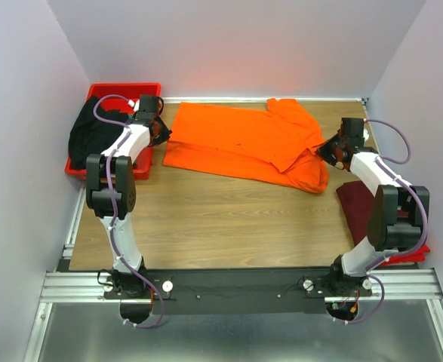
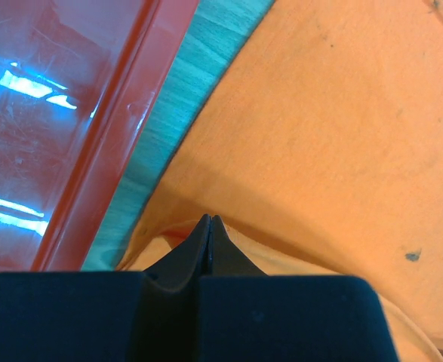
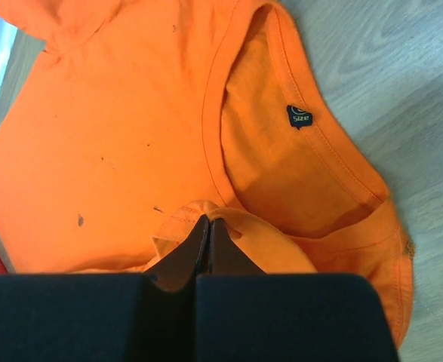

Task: Fold and stack the t-shirts
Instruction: Fold the tshirt

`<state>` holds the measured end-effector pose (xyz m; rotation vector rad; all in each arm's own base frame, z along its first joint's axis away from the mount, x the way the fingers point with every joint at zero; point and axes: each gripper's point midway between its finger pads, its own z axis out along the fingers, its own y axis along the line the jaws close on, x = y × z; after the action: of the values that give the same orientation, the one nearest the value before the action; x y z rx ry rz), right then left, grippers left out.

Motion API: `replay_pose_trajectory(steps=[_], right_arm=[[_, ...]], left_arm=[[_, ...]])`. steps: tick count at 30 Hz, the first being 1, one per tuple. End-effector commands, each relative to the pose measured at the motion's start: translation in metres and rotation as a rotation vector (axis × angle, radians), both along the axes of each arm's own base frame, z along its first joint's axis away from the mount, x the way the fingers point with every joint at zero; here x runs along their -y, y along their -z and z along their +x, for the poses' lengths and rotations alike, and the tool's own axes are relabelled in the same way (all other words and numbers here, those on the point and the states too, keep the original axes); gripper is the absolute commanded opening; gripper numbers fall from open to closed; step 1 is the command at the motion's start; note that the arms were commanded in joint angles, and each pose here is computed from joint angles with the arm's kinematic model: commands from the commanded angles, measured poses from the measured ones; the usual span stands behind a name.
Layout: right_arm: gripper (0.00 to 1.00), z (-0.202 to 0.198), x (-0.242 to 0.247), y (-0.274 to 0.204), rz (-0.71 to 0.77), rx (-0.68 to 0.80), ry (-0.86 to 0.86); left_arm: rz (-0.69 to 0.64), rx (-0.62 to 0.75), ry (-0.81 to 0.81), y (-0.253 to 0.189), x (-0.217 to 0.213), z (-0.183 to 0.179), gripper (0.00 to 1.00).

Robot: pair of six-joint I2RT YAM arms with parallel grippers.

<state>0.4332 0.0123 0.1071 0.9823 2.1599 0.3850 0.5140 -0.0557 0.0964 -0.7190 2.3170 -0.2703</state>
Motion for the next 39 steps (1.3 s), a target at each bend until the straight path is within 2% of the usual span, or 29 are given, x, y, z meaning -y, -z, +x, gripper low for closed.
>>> replay_pose_trajectory(steps=[1, 39], right_arm=[[0.00, 0.008, -0.002, -0.005, 0.033, 0.037, -0.010], [0.00, 0.036, 0.002, 0.001, 0.042, 0.068, -0.015]], left_arm=[[0.030, 0.003, -0.018, 0.003, -0.007, 0.008, 0.00], [0.079, -0.020, -0.033, 0.023, -0.014, 0.025, 0.00]])
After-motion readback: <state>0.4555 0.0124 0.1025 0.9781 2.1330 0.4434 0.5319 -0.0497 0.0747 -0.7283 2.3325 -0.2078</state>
